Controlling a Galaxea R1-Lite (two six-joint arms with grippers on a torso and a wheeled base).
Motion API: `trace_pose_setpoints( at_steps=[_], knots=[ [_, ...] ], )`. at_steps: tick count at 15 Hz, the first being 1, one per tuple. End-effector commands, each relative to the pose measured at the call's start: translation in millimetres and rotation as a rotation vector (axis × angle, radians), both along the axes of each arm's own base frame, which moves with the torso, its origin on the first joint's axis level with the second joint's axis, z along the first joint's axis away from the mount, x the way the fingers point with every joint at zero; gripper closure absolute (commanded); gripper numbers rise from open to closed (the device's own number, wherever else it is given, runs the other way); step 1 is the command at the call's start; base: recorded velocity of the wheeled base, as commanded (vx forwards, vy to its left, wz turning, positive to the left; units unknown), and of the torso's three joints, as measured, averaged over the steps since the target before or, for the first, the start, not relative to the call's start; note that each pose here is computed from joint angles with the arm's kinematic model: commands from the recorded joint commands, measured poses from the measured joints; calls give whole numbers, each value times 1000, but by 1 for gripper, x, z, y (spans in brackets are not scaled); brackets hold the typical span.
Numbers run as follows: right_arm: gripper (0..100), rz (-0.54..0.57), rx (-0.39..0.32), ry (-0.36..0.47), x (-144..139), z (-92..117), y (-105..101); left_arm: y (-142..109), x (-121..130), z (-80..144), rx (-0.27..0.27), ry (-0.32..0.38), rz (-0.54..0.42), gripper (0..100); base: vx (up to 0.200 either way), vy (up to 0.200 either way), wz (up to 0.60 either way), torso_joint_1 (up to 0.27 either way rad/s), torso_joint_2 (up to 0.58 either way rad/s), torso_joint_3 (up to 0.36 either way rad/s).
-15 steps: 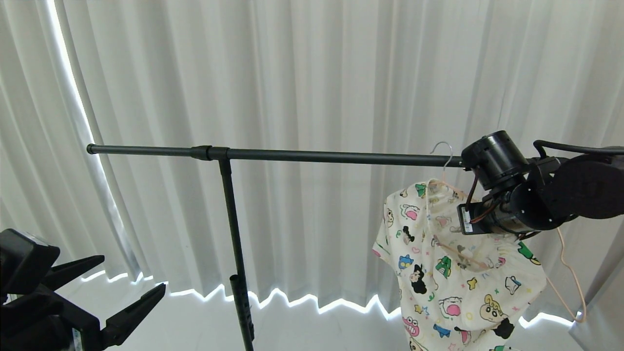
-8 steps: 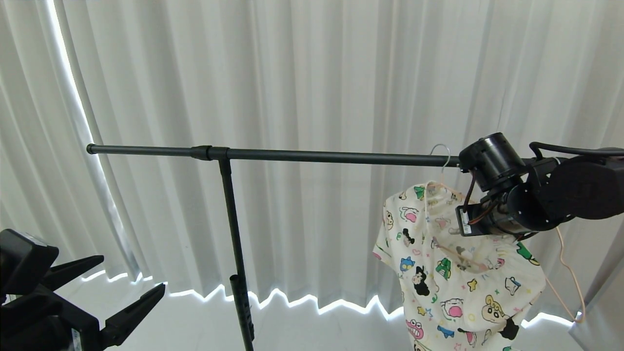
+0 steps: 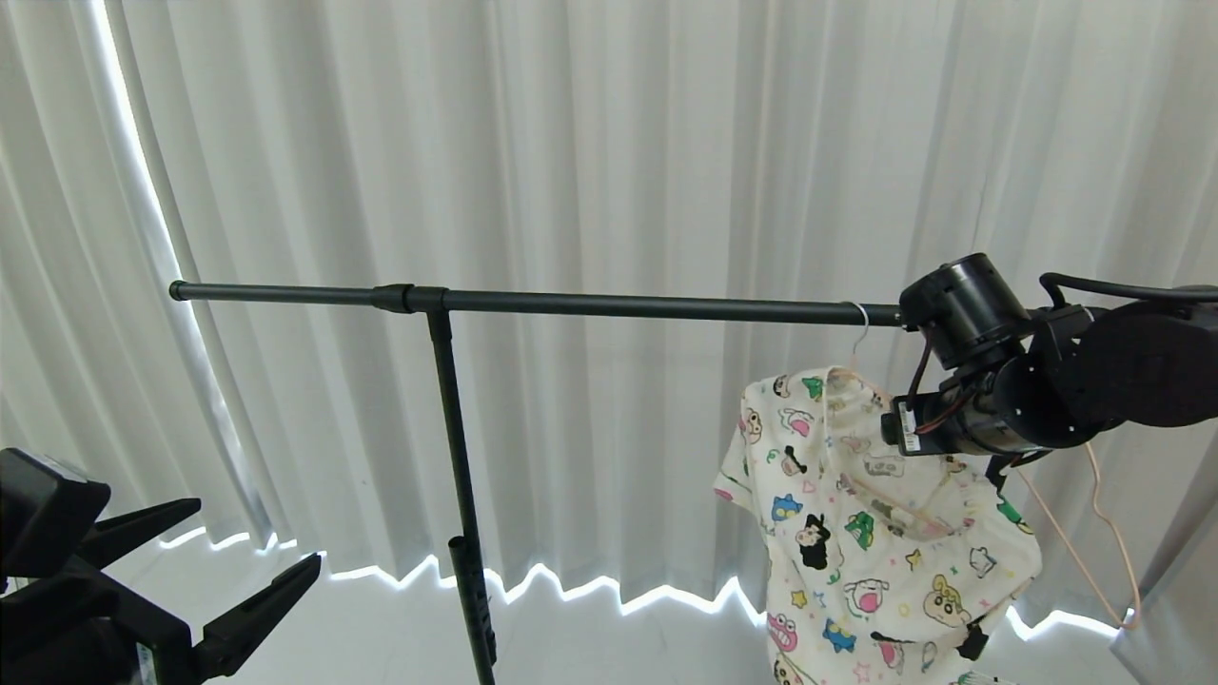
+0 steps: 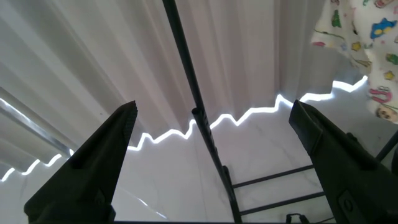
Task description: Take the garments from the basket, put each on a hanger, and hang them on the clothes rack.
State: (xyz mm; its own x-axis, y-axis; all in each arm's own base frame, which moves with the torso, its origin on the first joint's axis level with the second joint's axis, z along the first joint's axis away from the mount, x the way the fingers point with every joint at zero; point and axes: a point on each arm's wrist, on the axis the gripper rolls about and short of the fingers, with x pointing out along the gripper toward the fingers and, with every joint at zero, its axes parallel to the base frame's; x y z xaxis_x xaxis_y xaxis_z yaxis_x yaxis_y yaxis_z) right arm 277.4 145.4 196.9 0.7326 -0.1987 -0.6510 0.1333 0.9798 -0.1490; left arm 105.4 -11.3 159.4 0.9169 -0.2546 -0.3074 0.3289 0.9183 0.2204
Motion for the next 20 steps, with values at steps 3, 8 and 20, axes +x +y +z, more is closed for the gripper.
trace_pose_setpoints(
  at_steps=[3, 8, 20],
  knots=[
    [0, 8, 25, -44, -13, 18, -6, 0, 1, 0, -1, 1, 3, 0, 0, 0, 0, 0, 0, 0],
    [0, 102, 155, -105, -61, 64, -30, 9, 4, 1, -51, 19, 105, 0, 0, 0, 0, 0, 0, 0],
    [0, 75, -244, 54, -178, 42, -136, 15, 1, -4, -14, 23, 225, 0, -67, 0, 0, 3, 1, 1]
  ],
)
